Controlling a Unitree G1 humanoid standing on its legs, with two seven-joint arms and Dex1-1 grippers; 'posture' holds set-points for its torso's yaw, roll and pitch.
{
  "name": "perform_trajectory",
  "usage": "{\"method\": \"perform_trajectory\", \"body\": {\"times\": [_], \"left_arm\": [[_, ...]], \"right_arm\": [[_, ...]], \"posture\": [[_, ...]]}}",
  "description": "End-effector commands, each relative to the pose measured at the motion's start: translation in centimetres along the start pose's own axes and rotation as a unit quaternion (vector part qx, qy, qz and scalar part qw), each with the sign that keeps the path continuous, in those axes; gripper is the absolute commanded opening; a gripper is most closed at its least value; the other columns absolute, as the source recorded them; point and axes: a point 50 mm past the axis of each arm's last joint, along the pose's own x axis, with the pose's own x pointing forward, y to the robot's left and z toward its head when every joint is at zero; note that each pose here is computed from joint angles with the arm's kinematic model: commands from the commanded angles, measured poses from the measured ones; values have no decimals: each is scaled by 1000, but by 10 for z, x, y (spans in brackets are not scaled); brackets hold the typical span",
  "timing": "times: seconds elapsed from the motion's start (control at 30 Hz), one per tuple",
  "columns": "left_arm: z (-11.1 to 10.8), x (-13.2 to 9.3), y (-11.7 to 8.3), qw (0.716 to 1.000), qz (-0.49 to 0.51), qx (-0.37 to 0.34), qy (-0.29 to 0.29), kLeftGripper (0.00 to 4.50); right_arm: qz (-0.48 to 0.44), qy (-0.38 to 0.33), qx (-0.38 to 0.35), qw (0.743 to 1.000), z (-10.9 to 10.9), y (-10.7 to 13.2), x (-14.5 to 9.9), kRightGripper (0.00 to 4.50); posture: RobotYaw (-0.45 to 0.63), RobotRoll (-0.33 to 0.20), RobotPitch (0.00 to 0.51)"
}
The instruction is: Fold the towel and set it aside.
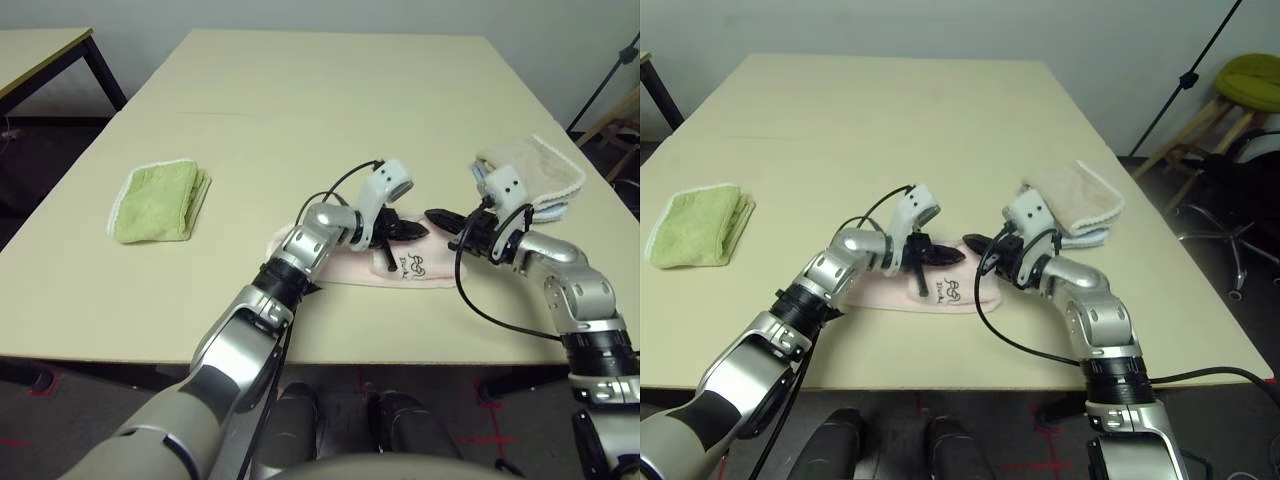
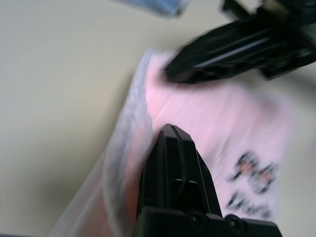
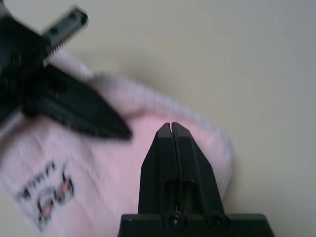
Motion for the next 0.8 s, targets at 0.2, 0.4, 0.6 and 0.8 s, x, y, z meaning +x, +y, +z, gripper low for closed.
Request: {"method": "perform_trajectory", "body": {"times": [0.2,0.4,0.6,0.8], "left_arm": [[-19,-13,-1,999,7,-46,8,0],[-24,-25,-5,996,4,-91,-4,0],[21,-59,-2,980,-4,-163,-112,181],[28,-132,-15,958,63,-248,-128,1960]], "right_arm": [[5,68,-7,998,-40,6,-2,43],[3,81,-2,997,-53,2,-6,43],[37,-40,10,998,3,-8,-18,406],[99,-84,-46,990,60,-21,-44,2438]], "posture": [[62,0,119],[86,0,113],[115,0,110],[156,0,107]]}}
